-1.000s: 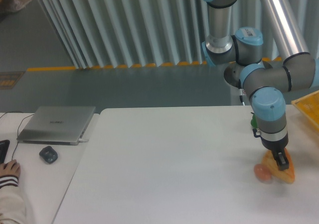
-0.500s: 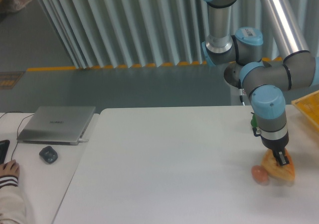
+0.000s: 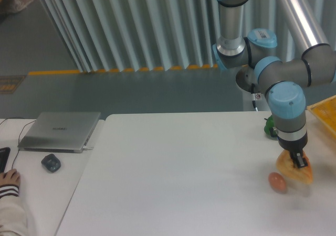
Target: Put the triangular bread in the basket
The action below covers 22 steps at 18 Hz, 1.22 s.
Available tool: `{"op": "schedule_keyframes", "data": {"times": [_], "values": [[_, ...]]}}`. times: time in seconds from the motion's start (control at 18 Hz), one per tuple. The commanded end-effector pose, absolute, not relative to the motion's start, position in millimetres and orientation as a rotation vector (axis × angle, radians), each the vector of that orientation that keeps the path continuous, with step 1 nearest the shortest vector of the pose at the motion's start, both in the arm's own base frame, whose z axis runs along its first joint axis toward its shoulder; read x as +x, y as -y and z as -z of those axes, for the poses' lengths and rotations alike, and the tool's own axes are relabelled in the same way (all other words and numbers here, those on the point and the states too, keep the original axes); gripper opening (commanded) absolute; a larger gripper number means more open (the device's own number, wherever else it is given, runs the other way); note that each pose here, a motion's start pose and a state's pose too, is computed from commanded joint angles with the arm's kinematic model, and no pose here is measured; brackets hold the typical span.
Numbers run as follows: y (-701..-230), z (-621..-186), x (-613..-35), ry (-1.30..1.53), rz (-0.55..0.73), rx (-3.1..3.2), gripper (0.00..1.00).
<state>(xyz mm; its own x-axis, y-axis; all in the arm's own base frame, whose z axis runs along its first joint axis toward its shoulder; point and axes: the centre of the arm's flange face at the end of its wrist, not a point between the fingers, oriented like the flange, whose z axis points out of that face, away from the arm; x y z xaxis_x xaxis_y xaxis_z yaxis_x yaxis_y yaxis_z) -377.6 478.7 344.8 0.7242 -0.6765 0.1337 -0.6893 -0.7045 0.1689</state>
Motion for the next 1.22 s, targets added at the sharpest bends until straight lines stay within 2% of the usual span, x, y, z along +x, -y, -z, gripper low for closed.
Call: {"op": "schedule_keyframes", "data": {"times": [0.22, 0.44, 0.67, 1.11, 1.22], "values": [[-452.5, -377.7, -400.6, 1.188, -0.153, 2.677, 0.29], [-438.2, -389.6, -415.9, 1.203, -0.145, 2.682, 0.29], [-398.7, -398.9, -445.3, 1.395, -0.182, 2.602, 0.29], [-339.1, -397.0, -494.5, 1.581, -0.220, 2.523, 0.30], [-334.1, -387.8, -498.4, 1.600, -0.212, 2.517, 0.35]]}}
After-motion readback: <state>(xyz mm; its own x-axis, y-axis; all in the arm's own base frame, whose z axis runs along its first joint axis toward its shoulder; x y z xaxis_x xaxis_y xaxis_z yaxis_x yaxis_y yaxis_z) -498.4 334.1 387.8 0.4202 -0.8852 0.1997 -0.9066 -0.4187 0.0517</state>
